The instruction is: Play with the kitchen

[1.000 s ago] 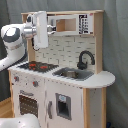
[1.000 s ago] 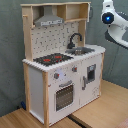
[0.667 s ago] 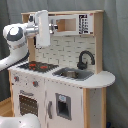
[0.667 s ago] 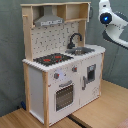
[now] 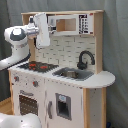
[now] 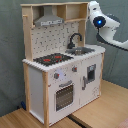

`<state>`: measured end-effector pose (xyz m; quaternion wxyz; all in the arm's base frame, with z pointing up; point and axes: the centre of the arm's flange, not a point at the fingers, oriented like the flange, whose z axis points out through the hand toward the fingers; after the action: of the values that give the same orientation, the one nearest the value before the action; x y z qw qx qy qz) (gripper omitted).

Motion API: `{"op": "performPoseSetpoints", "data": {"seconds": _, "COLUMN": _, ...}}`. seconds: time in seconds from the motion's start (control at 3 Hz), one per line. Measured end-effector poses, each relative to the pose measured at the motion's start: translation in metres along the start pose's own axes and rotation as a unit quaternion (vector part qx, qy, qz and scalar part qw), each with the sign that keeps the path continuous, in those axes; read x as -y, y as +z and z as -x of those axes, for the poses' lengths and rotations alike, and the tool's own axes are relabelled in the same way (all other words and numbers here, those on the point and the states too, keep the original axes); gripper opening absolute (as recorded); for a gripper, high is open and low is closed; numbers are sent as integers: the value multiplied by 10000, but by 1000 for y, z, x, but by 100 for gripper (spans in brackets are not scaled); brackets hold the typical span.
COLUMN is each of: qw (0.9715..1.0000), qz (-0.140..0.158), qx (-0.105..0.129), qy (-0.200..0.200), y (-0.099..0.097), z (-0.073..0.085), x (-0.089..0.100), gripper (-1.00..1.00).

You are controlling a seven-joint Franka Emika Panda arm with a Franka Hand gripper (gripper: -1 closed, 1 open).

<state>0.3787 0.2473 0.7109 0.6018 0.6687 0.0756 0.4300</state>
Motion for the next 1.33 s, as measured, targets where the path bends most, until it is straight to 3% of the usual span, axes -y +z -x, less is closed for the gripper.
{"op": "performPoseSetpoints", "data": {"seconds": 1.33, "qw": 9977, "qz": -19, "qx": -628, "qy": -246, "y": -1, "z": -85, "x": 46, "gripper": -100}}
